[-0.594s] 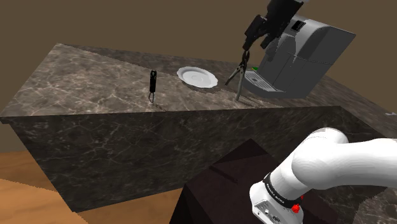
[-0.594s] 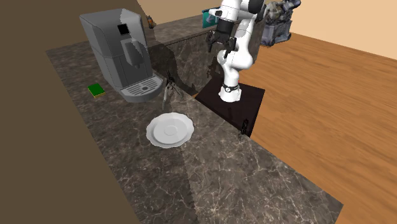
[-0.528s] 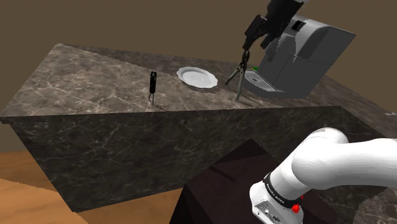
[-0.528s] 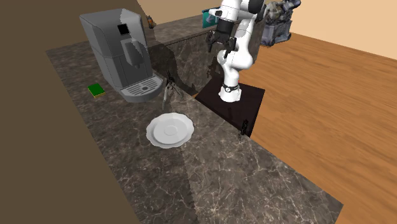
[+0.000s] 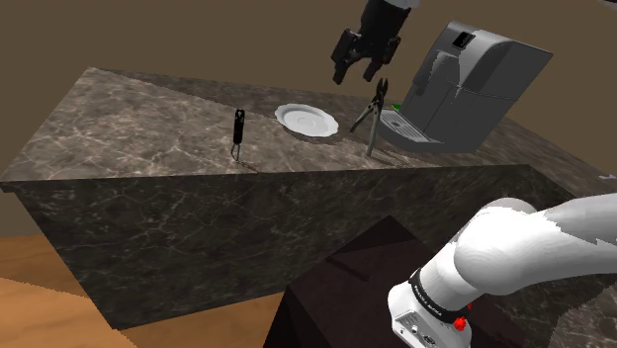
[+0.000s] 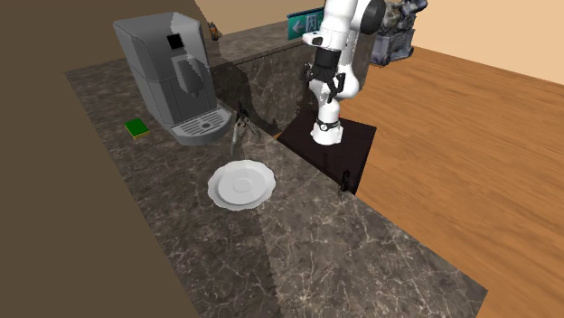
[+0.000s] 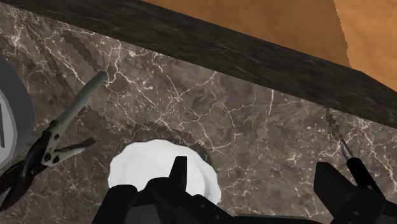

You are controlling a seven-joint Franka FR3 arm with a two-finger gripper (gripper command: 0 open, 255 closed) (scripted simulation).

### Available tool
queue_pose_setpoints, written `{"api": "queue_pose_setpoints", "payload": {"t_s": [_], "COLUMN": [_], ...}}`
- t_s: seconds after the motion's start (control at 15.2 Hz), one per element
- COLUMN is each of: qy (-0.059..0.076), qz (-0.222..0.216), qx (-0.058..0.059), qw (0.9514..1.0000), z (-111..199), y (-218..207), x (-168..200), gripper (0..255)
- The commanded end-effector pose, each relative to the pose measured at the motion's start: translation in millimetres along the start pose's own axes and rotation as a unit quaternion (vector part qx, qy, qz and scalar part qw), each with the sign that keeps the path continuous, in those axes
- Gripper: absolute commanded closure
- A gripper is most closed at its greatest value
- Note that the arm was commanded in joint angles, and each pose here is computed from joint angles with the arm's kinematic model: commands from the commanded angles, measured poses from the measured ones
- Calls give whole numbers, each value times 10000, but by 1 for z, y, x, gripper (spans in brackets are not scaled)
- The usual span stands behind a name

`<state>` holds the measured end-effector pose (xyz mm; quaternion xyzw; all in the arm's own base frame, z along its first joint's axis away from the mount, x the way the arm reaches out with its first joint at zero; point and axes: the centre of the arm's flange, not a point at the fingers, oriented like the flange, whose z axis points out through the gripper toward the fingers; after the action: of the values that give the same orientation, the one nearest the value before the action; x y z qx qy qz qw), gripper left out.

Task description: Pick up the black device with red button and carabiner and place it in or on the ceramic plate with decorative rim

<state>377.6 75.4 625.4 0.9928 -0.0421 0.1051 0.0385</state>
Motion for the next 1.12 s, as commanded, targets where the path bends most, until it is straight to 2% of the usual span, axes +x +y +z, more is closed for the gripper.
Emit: {"api": "queue_pose_setpoints", "payload": {"t_s": [0.0,1.06], "qy": [-107,-942], "qz": [13,81], "qx": [35,283], "qw": [9999,9951], "z": [14,123], "y": [-20,-172], "x": [13,126], "gripper": [0,0]}}
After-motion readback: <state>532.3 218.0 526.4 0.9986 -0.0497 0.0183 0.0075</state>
